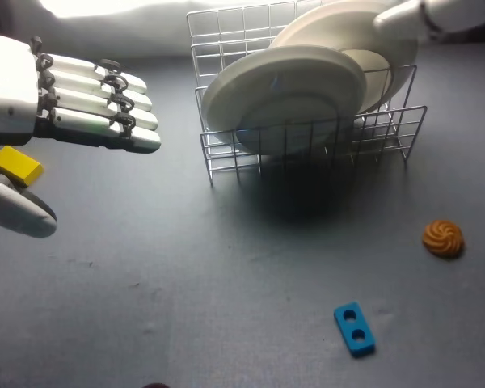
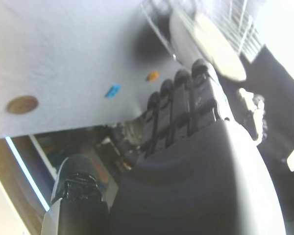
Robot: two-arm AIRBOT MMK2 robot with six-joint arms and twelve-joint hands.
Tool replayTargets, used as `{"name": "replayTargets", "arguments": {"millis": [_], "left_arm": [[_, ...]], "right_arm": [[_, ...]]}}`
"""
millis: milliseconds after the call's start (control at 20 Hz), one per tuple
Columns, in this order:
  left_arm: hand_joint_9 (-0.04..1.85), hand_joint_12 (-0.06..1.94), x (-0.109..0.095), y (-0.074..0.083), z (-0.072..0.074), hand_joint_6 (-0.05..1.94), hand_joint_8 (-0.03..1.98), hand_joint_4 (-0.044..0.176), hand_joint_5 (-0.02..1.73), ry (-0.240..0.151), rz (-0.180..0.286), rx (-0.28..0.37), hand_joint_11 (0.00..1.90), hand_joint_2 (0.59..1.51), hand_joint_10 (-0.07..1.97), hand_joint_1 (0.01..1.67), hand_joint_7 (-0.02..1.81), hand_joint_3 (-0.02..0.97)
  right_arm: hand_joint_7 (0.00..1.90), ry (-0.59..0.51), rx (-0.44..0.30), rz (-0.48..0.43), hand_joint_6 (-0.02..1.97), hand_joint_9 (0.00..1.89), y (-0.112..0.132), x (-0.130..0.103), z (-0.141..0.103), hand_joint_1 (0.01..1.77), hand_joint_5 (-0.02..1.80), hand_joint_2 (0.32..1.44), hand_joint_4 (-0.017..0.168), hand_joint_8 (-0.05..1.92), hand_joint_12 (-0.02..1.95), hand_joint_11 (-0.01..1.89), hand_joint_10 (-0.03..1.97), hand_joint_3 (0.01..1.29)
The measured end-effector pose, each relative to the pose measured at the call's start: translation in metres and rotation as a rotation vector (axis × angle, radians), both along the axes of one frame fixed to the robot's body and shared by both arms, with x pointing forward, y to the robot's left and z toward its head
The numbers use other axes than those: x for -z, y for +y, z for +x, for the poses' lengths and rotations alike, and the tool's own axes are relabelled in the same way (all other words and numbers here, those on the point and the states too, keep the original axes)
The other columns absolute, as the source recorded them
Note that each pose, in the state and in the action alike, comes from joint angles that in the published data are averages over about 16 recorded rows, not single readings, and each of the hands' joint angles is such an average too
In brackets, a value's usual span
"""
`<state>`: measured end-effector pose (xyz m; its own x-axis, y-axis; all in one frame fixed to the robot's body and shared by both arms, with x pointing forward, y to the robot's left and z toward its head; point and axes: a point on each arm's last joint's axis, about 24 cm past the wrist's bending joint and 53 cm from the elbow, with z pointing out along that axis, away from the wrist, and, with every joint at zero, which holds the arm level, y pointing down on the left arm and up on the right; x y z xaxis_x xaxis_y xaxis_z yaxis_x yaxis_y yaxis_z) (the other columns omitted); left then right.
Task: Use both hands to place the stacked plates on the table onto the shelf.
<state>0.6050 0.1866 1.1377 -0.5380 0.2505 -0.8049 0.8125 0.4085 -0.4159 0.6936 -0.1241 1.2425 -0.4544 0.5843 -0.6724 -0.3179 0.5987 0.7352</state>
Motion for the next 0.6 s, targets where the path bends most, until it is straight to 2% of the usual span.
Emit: {"name": "replayTargets", "arguments": {"millis": [300,600], "left_arm": [[0.06,0.01,-0.002,-0.006,-0.012,0.02,0.01,-0.002,0.07,-0.012,0.003,0.041,0.02,1.194,0.01,0.02,0.09,0.018],[0.09,0.02,0.001,-0.006,-0.018,0.02,0.01,-0.002,0.08,-0.021,0.018,0.063,0.02,1.194,0.01,0.01,0.12,0.019]], "right_arm": [[1.00,-0.049,0.051,-0.040,0.07,1.06,-0.036,-0.006,-0.028,1.02,0.87,1.05,-0.002,0.02,1.22,0.67,0.03,0.01],[1.02,-0.054,0.082,-0.079,0.10,1.07,-0.057,0.000,-0.052,1.01,0.90,1.05,0.000,0.02,1.25,0.65,0.03,0.01]]}}
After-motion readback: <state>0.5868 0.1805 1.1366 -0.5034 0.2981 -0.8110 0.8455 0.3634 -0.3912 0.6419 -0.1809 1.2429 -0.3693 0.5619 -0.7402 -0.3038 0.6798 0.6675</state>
